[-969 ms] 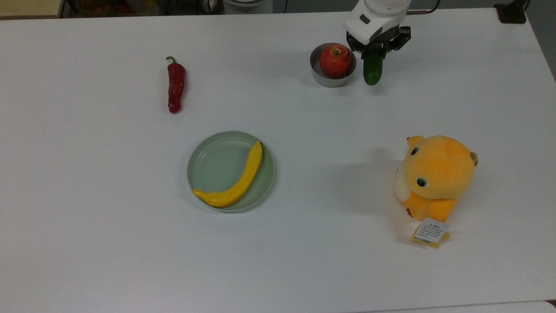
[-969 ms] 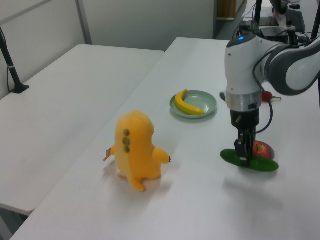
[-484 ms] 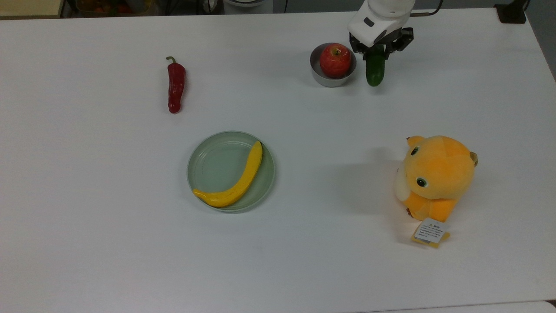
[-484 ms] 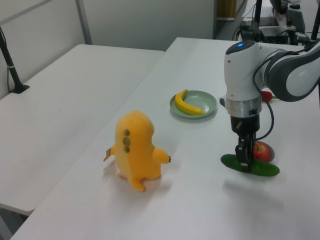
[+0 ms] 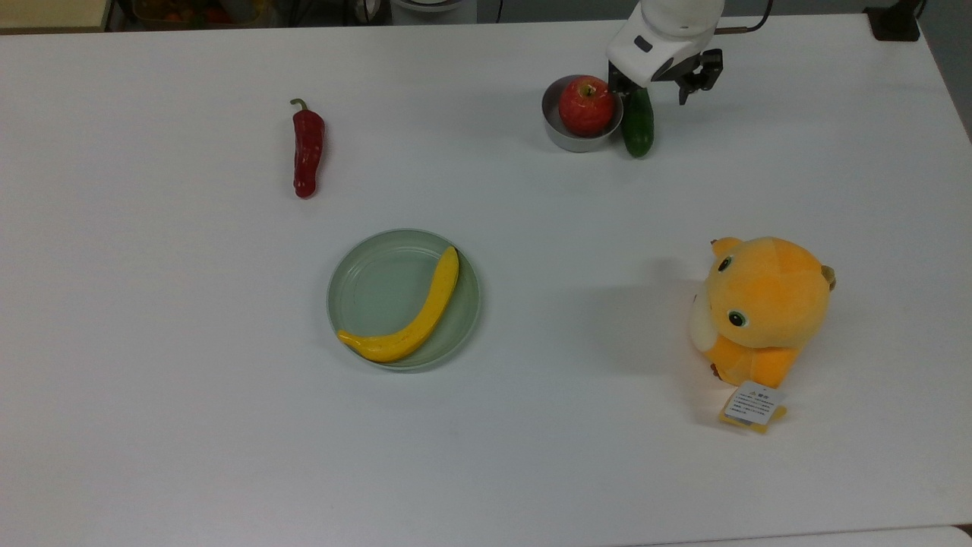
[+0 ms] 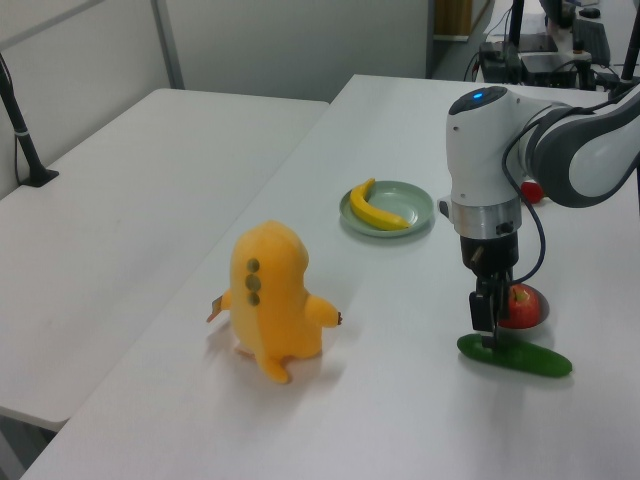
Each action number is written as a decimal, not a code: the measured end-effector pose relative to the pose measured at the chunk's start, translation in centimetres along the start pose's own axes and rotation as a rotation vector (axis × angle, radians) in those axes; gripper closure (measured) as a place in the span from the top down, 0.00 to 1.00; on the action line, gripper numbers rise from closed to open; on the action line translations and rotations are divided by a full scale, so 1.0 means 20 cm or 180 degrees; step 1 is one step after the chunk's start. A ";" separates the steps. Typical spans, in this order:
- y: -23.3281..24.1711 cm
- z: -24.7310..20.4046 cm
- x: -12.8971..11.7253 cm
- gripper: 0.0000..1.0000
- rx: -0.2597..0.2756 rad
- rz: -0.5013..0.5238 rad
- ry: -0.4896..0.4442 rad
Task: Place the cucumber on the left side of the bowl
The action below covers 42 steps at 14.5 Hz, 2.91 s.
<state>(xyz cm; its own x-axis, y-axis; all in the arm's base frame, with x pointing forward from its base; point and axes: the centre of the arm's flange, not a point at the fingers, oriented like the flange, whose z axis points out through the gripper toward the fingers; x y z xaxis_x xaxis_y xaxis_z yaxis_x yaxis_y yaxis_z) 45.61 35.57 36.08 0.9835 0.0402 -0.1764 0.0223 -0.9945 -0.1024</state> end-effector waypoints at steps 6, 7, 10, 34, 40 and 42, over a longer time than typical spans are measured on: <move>0.00 -0.05 0.01 1.00 -0.0032 -0.0043 0.0087; 0.00 -0.08 0.02 1.00 -0.0050 -0.0060 0.0141; 0.04 -0.22 0.06 1.00 -0.0050 -0.0063 0.0341; 1.33 -0.94 0.31 1.00 -0.0281 -0.0296 0.0882; 1.36 -0.96 0.27 1.00 -0.0294 -0.0227 0.0574; 1.35 -1.01 0.27 1.00 -0.0296 -0.0207 0.0526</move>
<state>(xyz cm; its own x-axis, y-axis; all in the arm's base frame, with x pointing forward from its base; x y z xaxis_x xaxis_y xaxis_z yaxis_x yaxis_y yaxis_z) 55.08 6.96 52.08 0.9954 0.0957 -0.0083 0.0956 -0.9953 -0.0162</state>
